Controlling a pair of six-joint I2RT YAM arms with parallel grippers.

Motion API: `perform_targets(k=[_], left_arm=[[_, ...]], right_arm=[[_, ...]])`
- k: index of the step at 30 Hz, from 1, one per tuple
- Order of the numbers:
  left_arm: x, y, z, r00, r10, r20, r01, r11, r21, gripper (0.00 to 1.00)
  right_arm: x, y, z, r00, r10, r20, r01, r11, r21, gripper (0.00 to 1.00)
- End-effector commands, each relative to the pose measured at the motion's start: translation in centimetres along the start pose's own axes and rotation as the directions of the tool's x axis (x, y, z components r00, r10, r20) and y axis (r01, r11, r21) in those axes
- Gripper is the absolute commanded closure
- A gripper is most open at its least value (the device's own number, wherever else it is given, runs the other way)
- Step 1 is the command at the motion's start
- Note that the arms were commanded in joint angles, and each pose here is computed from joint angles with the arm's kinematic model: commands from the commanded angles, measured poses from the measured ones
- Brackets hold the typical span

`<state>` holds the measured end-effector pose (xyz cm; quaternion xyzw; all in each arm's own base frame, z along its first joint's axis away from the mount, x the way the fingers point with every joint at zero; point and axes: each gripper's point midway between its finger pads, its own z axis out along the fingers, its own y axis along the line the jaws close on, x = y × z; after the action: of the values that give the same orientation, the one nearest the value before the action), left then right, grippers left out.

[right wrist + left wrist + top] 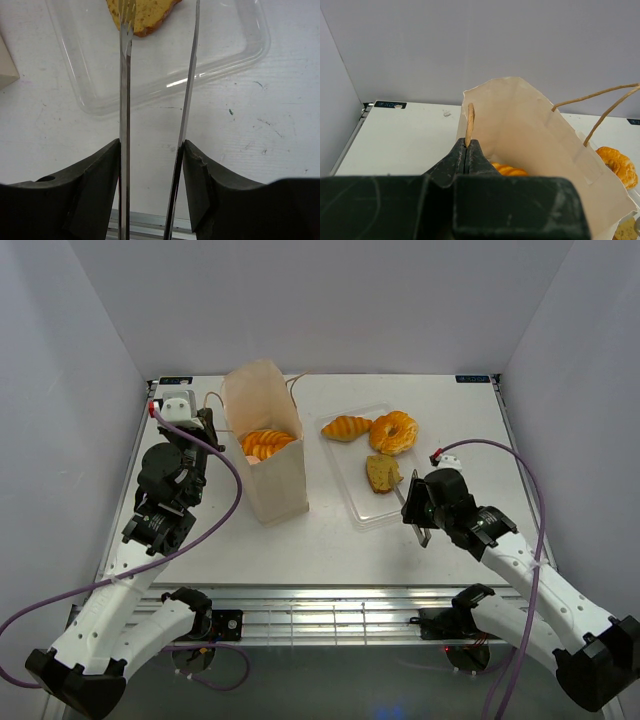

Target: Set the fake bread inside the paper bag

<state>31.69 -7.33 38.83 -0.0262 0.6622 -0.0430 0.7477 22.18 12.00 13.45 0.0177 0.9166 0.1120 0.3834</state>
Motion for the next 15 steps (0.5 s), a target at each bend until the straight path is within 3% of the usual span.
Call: perform_targets(k=[1, 15], left_arm=[[-0.6, 0.1, -0.4, 1.0, -0.001, 0.018, 0.001, 1.0, 0.004, 1.0], [-0.8, 0.0, -0.5, 1.0, -0.003, 0.022, 0.003, 1.0, 0.012, 1.0]], right_arm=[[-1.6, 2.0, 0.8, 0.999, 0.023, 0.046, -0.019, 0.995, -0.095, 0.43], [-0.8, 1.2, 3.8, 0.999, 0.05, -0.016, -0.051, 0.997, -0.055, 0.42]])
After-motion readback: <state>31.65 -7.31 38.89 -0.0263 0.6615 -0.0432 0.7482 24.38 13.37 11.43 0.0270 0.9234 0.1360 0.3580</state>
